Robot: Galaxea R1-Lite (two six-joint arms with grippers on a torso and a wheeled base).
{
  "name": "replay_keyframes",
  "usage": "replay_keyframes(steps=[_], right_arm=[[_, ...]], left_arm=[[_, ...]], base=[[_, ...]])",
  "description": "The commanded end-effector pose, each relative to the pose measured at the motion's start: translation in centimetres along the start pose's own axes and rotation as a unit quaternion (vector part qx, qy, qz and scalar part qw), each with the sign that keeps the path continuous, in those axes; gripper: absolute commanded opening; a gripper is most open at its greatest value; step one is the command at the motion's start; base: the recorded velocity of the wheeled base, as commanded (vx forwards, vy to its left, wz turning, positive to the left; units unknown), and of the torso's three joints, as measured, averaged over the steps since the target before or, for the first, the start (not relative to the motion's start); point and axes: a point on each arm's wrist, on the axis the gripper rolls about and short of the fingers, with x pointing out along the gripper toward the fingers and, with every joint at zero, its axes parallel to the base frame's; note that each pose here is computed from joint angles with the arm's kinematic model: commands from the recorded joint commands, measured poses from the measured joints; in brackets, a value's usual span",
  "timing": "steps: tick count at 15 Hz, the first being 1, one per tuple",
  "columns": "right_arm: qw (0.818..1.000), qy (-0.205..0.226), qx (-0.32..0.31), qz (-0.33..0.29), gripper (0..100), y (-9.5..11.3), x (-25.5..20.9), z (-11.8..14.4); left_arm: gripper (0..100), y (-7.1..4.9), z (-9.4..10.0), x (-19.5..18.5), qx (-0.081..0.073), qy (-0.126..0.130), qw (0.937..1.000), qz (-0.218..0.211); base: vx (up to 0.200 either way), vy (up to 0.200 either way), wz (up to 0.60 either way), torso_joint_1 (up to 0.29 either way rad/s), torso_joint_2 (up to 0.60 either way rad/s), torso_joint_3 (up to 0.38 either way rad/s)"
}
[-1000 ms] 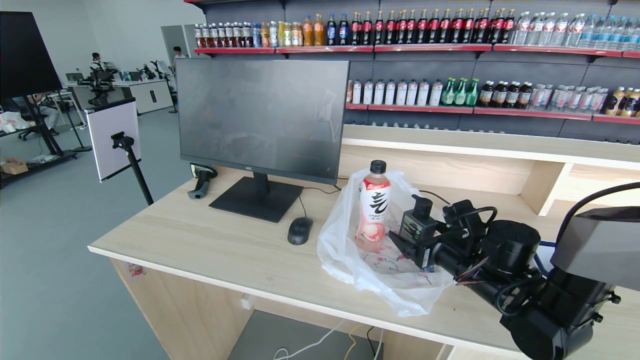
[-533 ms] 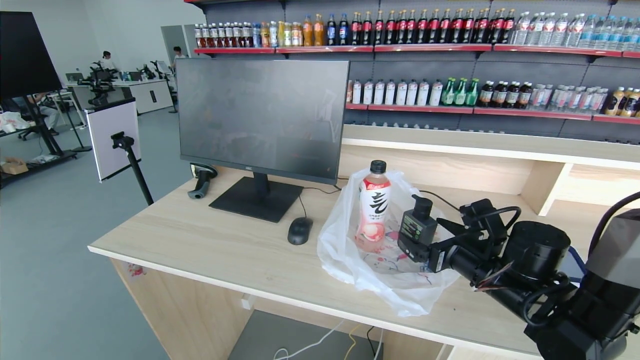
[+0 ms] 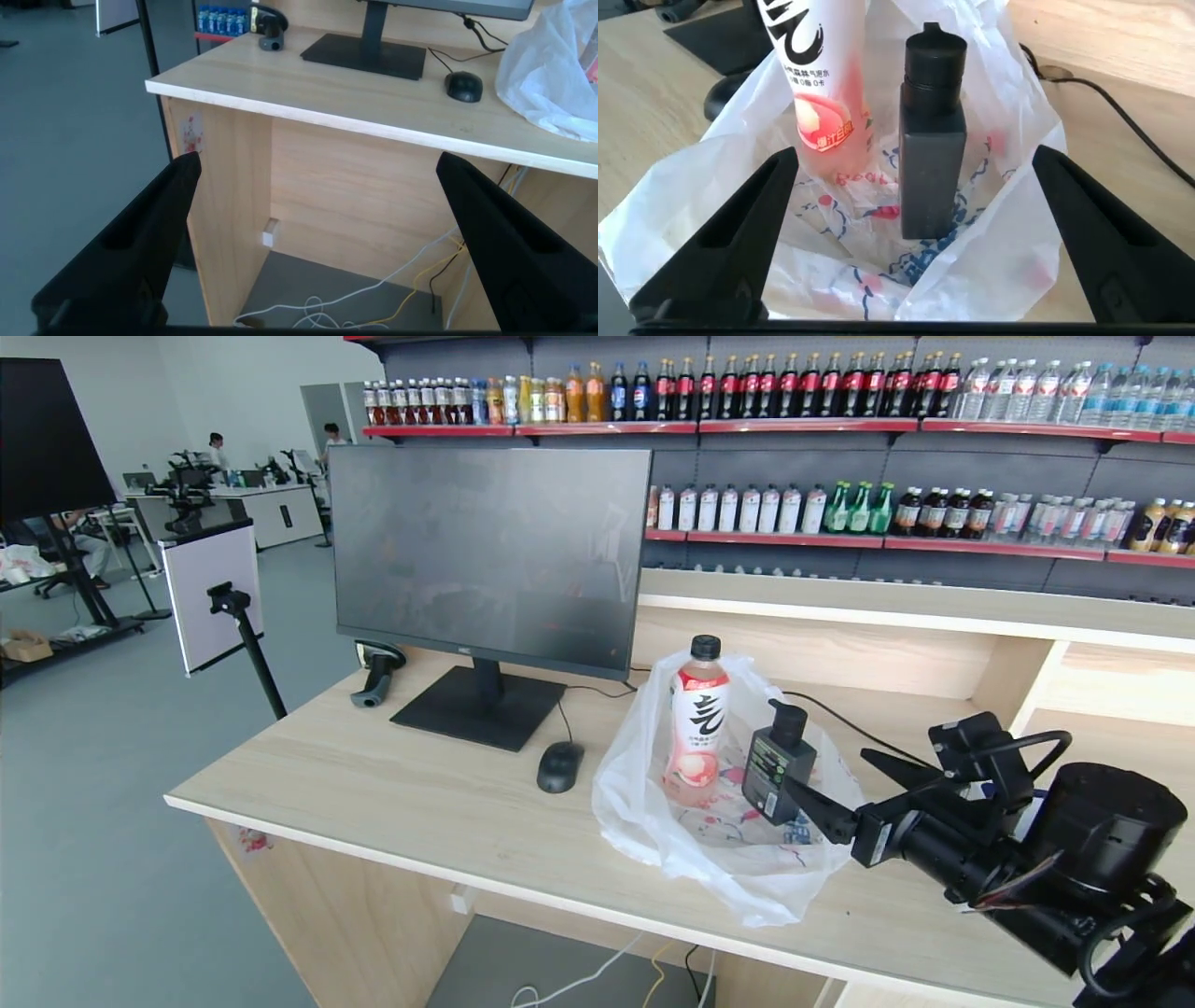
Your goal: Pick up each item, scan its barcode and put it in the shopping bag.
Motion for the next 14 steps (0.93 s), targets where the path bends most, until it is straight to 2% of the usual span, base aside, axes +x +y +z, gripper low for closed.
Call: replay_keyframes(steps=[1,4,6,7,8,10,13,14], right_arm=[[1.0,-0.021,-0.003,0.0,100,0.2,-2.4,1.3],[1.0,-0.023,-0.003,0.0,100,0.5,-6.9,1.5],[0.997,-0.076,0.002,0.0,100,0.6,-8.7,3.3],[0.996,-0.09,0.009,0.001,100,0.7,-9.3,3.8],[0.997,-0.075,0.012,0.001,100,0.7,-10.4,3.9],[1.0,0.001,0.014,0.0,100,1.0,-13.6,2.8],[0.991,0.135,-0.007,0.012,100,1.7,-21.6,-1.8],[0.99,0.14,-0.007,0.023,100,1.9,-23.9,-3.4]], left_arm=[[100,0.0,0.0,0.0,0.0,0.0,1.0,0.0],[100,0.0,0.0,0.0,-0.001,0.0,1.0,0.0],[100,0.0,0.0,0.0,0.0,0.001,1.0,0.0],[100,0.0,0.0,0.0,0.0,0.001,1.0,-0.001],[100,0.0,0.0,0.0,0.0,0.002,1.0,0.0],[100,0.0,0.0,0.0,0.0,0.002,1.0,-0.001],[100,0.0,0.0,0.0,0.0,0.002,1.0,0.0],[100,0.0,0.0,0.0,0.0,0.002,1.0,0.0]], base=[[0.0,0.0,0.0,0.0,0.0,0.0],[0.0,0.0,0.0,0.0,0.0,0.0],[0.0,0.0,0.0,0.0,0.0,0.0],[0.0,0.0,0.0,0.0,0.0,0.0],[0.0,0.0,0.0,0.0,0.0,0.0],[0.0,0.0,0.0,0.0,0.0,0.0],[0.0,0.0,0.0,0.0,0.0,0.0],[0.0,0.0,0.0,0.0,0.0,0.0]])
